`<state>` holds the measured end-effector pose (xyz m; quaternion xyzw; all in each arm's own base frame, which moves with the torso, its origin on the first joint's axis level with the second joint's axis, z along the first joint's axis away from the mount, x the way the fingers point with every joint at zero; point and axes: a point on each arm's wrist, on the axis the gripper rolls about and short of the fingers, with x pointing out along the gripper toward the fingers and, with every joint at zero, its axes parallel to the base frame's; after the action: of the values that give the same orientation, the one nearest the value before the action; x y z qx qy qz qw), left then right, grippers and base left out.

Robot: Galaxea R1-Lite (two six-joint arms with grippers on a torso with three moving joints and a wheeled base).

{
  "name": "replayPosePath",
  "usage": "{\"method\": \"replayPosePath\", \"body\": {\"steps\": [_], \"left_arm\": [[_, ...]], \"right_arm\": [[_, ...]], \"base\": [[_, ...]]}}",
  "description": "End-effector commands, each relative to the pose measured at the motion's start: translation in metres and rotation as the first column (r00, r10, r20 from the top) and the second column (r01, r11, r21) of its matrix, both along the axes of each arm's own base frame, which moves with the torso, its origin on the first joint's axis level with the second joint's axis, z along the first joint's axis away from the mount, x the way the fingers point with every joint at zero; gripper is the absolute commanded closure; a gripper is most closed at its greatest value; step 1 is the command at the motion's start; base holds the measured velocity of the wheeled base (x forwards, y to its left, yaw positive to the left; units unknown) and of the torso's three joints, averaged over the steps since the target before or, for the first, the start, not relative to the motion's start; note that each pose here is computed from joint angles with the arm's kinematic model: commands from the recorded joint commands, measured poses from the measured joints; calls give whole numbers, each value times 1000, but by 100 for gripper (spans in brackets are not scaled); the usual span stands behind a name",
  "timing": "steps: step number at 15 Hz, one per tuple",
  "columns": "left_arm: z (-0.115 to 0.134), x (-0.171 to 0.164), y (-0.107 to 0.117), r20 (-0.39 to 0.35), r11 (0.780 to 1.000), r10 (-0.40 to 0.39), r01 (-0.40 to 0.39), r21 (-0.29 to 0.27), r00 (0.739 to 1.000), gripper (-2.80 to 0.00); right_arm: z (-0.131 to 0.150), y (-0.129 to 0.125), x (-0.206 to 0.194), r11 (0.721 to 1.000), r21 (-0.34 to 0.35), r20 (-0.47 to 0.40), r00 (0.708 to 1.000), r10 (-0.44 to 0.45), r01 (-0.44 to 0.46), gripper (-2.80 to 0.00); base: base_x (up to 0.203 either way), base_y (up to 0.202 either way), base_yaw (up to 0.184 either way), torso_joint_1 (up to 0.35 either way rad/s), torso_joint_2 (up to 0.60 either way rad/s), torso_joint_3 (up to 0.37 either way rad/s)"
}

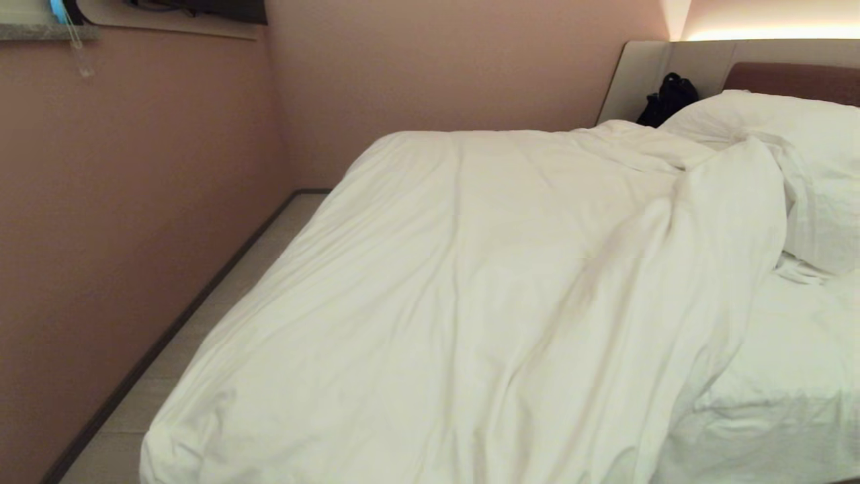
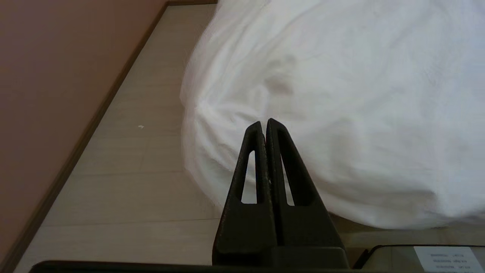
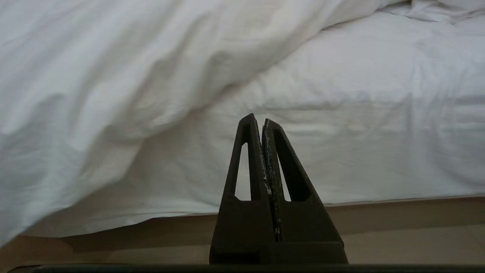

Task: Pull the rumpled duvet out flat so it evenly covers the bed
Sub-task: Hold the folded corner of the quilt

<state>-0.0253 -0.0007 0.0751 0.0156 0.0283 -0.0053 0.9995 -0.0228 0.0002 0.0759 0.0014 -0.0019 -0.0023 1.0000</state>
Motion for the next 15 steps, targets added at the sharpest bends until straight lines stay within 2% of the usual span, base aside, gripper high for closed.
{"method": "replayPosePath", "body": {"steps": [1, 15], "left_arm": [[0, 0, 0, 1, 1000, 0, 0, 0, 1000, 0], [0, 0, 0, 5, 1000, 2, -2, -11, 1000, 0]], "right_arm": [[0, 0, 0, 1000, 0, 1, 1000, 0, 0, 0], [0, 0, 0, 1000, 0, 1, 1000, 0, 0, 0]], "base": [[0, -184, 0, 0, 2, 2], [0, -195, 0, 3, 3, 3]]}}
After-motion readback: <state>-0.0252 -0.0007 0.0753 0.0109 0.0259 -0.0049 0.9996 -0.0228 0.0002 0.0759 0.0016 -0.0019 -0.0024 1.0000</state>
